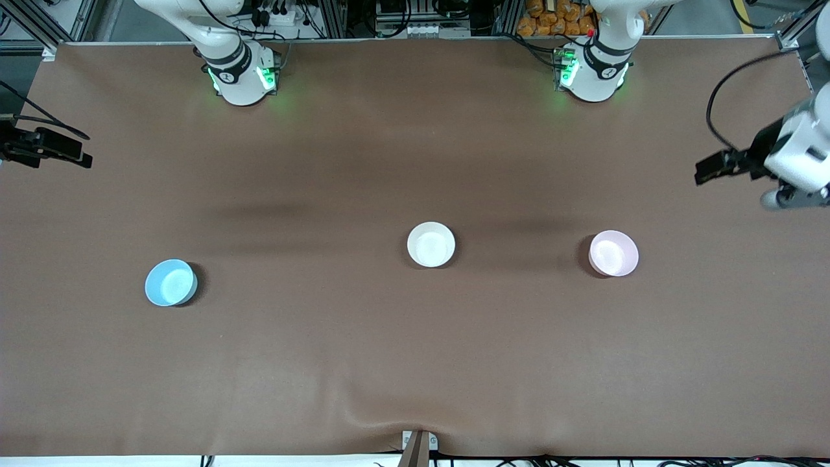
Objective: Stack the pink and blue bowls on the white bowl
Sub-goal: 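Reach the left gripper to the pink bowl and grasp its rim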
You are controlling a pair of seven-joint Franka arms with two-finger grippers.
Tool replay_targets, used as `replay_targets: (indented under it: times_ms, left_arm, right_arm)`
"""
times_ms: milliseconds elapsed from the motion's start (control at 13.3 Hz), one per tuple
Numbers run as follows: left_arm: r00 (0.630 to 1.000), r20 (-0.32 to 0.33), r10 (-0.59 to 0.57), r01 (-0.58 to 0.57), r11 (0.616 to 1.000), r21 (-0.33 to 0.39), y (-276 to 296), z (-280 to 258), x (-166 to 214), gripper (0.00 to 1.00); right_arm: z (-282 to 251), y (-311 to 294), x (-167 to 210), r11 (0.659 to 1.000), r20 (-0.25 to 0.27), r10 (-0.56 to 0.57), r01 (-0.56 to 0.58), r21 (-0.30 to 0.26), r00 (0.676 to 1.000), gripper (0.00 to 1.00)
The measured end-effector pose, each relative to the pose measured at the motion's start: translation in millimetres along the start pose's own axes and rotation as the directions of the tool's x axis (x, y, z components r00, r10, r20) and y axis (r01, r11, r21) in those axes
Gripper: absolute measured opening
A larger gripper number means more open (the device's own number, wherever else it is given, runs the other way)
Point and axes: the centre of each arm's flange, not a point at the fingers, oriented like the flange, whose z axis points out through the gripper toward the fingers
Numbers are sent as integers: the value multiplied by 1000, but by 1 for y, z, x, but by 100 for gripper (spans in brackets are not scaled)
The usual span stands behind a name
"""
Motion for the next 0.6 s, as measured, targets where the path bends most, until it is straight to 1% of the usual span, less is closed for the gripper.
replay_targets:
  times_ms: [75, 301, 452, 603]
  left_arm:
    - [1000, -12, 6, -6, 1000, -8, -4, 22, 9, 100]
    - [996, -78, 42, -45, 998, -39, -11, 94, 25, 100]
    - [994, -80, 71, -78, 994, -81, -18, 145, 32, 100]
    - [992, -90, 85, -96, 987, -126, -36, 190, 41, 100]
  right_arm:
    - [0, 0, 0, 1000, 0, 0, 0, 0, 1000, 100]
    - [0, 0, 0, 1000, 0, 0, 0, 0, 1000, 100]
    - [0, 0, 0, 1000, 0, 0, 0, 0, 1000, 100]
    - [0, 0, 0, 1000, 0, 0, 0, 0, 1000, 100]
